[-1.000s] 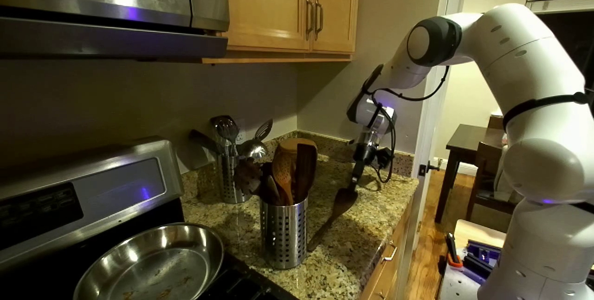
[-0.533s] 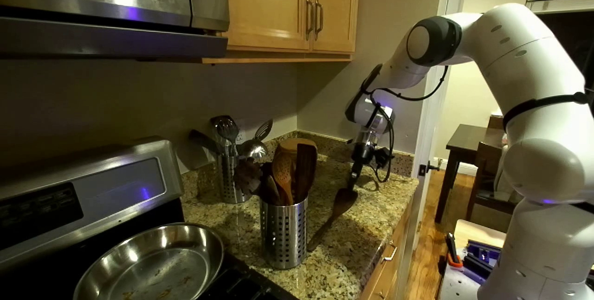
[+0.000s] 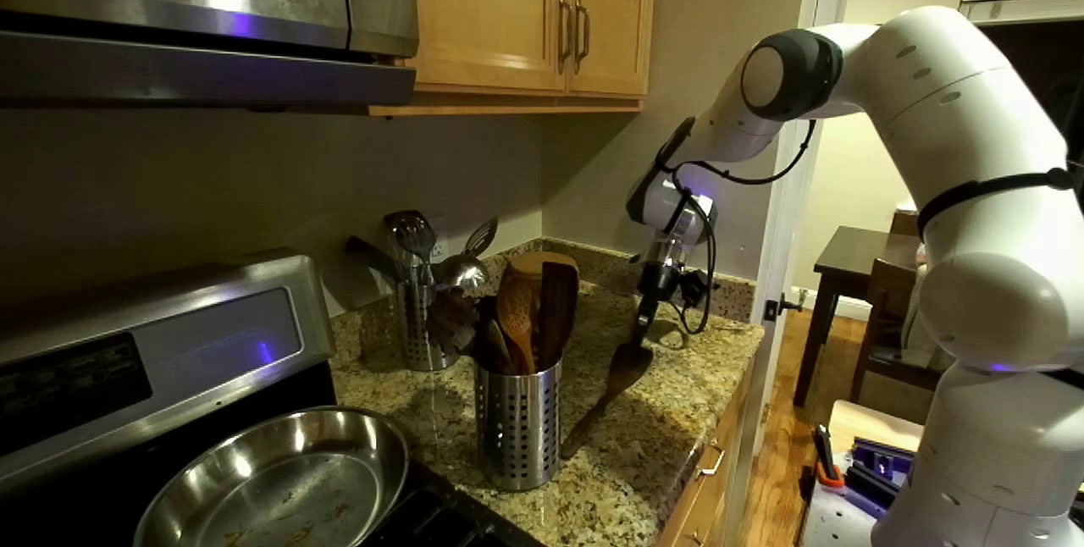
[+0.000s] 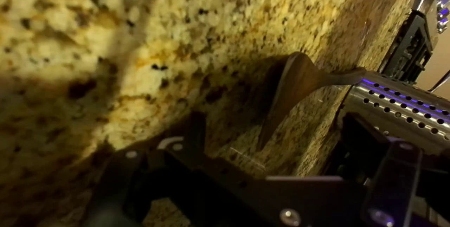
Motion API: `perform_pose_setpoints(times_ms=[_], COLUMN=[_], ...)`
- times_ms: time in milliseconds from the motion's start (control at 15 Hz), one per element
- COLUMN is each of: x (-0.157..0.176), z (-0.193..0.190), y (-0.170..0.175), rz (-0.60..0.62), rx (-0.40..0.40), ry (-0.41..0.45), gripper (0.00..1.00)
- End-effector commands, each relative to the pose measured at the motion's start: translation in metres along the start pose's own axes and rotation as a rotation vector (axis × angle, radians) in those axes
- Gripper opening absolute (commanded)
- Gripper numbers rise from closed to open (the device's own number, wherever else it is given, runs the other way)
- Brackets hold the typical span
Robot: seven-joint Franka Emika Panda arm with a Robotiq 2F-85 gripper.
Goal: Pick up the wooden spatula from the countertop and place it in the cutlery holder
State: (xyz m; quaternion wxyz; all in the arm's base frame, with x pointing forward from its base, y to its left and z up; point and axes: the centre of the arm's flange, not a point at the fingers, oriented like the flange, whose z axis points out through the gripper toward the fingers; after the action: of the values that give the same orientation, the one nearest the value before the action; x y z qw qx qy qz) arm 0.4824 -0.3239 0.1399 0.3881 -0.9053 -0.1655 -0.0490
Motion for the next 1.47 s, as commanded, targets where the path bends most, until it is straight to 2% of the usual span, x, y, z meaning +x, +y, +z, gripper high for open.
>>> perform_pose_setpoints(times_ms=[0,667,733,800,1400], x=[0.003,-0.007,-0.007,-0.008,-0.014], z=[0.01,0.017,0.018,0.018,0.022], y=[-0.006,-0.011,-0.011,-0.011,-0.012], rz=[-0.002,0.017,0.018,0.019,0.029], rx=[0.02,0.023,0.023,0.024,0.035], ry=[-0.013,-0.024,-0.024,-0.025,-0.028], gripper=[1.0,1.0,0.89,0.73,0.13])
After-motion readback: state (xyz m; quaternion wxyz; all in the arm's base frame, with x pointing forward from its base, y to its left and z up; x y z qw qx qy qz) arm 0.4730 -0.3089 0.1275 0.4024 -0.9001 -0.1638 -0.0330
